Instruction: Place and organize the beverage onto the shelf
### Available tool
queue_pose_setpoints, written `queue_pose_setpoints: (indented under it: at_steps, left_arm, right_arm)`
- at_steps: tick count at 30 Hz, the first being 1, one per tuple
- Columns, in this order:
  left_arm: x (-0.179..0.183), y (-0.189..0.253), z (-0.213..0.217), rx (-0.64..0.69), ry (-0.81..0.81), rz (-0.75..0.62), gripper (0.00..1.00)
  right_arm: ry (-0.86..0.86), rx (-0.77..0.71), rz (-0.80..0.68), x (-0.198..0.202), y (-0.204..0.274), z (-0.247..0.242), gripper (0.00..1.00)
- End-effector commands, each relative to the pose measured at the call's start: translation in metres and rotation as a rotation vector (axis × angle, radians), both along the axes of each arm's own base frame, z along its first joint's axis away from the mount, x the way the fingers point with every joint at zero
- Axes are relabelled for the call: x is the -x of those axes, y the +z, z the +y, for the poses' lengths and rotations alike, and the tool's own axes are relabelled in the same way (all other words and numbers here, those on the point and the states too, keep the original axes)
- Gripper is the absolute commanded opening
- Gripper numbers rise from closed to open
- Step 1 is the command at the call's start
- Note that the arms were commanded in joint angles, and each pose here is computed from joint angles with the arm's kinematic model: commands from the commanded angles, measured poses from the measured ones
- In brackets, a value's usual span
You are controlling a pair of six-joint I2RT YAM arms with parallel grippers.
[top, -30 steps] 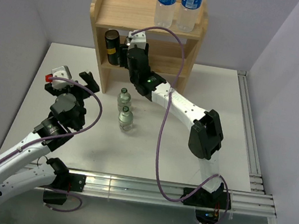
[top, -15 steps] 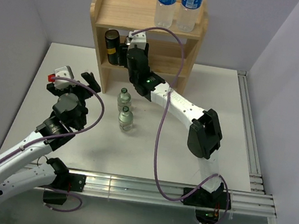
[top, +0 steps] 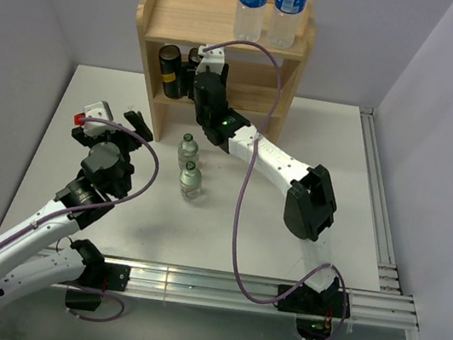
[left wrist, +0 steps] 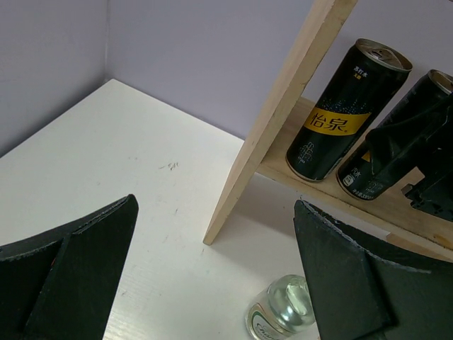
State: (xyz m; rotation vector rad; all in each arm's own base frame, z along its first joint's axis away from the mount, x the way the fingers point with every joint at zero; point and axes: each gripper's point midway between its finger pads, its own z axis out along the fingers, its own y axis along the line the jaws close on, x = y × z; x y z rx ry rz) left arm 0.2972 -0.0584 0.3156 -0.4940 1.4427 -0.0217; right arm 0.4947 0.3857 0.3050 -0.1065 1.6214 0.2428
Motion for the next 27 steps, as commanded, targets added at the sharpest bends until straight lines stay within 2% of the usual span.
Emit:
queue_pose_setpoints:
  at_steps: [1, 6, 10, 27]
  left_arm:
    - [0.001, 0.008, 0.0, 0.014, -0.006, -0.03, 0.99]
    - [0.001, 0.008, 0.0, 0.013, -0.006, -0.029, 0.99]
    - [0.002, 0.009, -0.001, 0.015, -0.012, -0.031, 0.99]
    - [0.004, 0.013, -0.003, 0.039, -0.035, -0.037, 0.99]
  right_arm:
    - [-0.037, -0.08, -0.061, -0.003, 0.032, -0.011, 0.74]
    - [-0.056, -0.074, -0.063, 0.002, 0.03, -0.017, 0.74]
    - [-0.065, -0.08, -0.116, 0.023, 0.046, -0.025, 0.75]
    - [-0.048, -0.09, -0.07, 0.08, 0.035, -0.04, 0.78]
